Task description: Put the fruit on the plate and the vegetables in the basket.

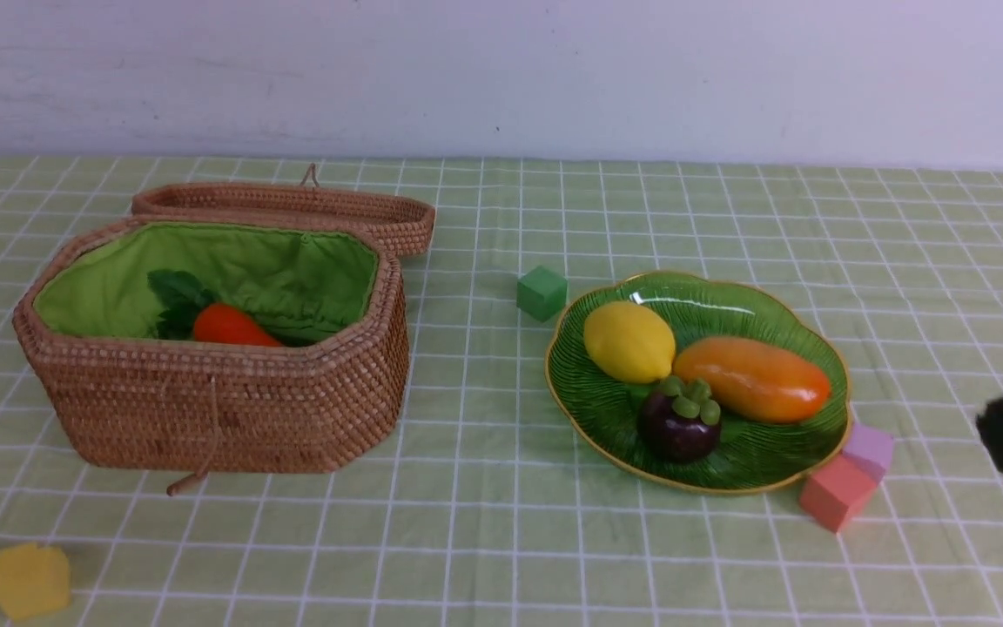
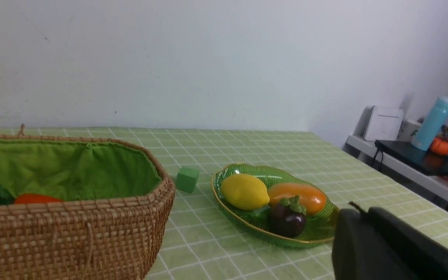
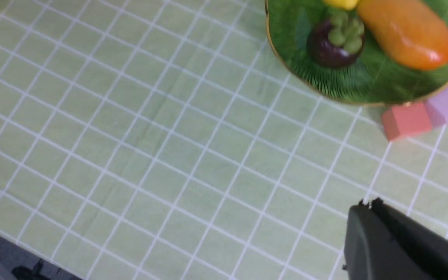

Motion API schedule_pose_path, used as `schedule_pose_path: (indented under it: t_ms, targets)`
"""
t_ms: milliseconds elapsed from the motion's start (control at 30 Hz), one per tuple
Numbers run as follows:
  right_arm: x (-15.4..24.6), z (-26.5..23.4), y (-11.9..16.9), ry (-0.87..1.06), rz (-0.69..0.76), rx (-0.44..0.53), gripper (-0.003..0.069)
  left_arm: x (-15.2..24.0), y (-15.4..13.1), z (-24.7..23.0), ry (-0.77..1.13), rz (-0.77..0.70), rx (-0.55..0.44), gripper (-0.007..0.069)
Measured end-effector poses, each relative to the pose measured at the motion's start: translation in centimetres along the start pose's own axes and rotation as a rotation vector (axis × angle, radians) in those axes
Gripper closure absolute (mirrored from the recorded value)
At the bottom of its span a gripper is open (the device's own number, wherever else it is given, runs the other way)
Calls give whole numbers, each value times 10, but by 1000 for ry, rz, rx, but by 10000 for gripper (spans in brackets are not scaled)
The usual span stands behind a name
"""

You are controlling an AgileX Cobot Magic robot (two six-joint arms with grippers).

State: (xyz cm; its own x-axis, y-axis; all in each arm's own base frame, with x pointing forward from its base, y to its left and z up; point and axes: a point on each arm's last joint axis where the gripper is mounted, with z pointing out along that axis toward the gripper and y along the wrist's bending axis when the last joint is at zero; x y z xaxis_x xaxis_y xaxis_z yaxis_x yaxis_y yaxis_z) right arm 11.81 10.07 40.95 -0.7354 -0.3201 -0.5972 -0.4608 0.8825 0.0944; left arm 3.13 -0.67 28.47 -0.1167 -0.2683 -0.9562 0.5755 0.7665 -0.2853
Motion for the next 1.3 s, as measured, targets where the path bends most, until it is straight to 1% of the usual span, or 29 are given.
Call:
schedule_pose_path:
  t_ms: [67,233,600,700,833,967,1033,1067,1167,1233,1300]
  targets:
    - [15,-4,-4,-4,8,-2,667,5,1,2,14,4,-2,608]
    - [29,-13,-10,-34,12,-11,666,14,3,4,38,9,-7,606]
    - [36,-24,-13,-76,16,-23,657,17,4,5,56,11,-20,596]
    - [37,-26,-16,-86,52,-14,655,17,4,5,56,11,-20,592]
    - [51,-29,-33,-129,159,63,655,17,4,5,57,11,-21,587]
    - [78,-17,-49,-275,217,147,659,17,4,5,57,11,-21,586]
    - [102,2,-58,-425,230,207,660,17,4,5,57,11,-21,586]
    - [111,10,-60,-440,238,225,661,17,4,5,57,11,-21,586]
    - [148,48,-69,-577,291,288,661,17,4,5,57,11,-21,586]
    - [180,80,-75,-642,321,330,661,17,4,5,57,11,-21,581]
    - [201,102,-77,-660,330,347,662,17,4,5,57,11,-21,578]
